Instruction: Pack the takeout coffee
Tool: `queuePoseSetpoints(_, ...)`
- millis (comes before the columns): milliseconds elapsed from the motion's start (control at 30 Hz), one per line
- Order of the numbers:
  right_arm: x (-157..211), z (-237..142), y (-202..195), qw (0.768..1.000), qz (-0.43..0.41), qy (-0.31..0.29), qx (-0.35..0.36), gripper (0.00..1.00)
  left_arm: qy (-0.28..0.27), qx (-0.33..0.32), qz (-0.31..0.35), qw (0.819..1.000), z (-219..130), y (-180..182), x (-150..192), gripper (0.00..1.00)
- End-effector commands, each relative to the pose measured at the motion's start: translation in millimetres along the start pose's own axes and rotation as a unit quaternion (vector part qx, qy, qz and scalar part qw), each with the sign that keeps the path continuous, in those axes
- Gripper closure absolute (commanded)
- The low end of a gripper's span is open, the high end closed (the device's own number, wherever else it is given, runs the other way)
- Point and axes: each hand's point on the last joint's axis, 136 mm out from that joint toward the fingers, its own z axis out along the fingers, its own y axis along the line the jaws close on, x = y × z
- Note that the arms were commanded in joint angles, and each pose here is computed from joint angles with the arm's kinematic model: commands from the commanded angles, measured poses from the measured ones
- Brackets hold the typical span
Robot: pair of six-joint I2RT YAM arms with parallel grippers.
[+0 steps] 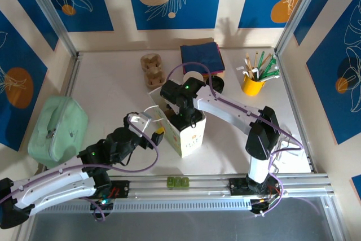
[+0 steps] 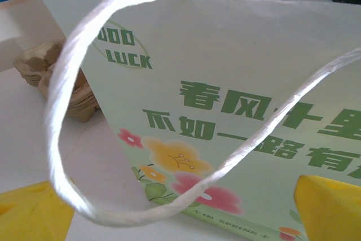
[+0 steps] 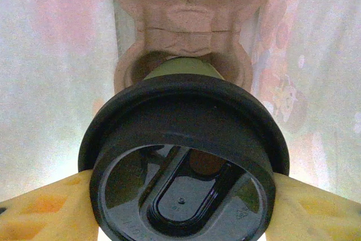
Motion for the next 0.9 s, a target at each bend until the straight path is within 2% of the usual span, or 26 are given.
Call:
queuePoseSetpoints(0,3.4,4.3,-1.4,1.0,-0.003,0.013,0.003,0.39,-0.007,-0.006,0.004,1.0,-0.4,1.6,-2.1,0.02)
queuePoseSetpoints(867,4.4,12.3,-1.7,1.0,0.005,0.009,-0.008,0.39,-0.009,-0.007,-0.007,1.0,1.8,1.3,0.2,0.01)
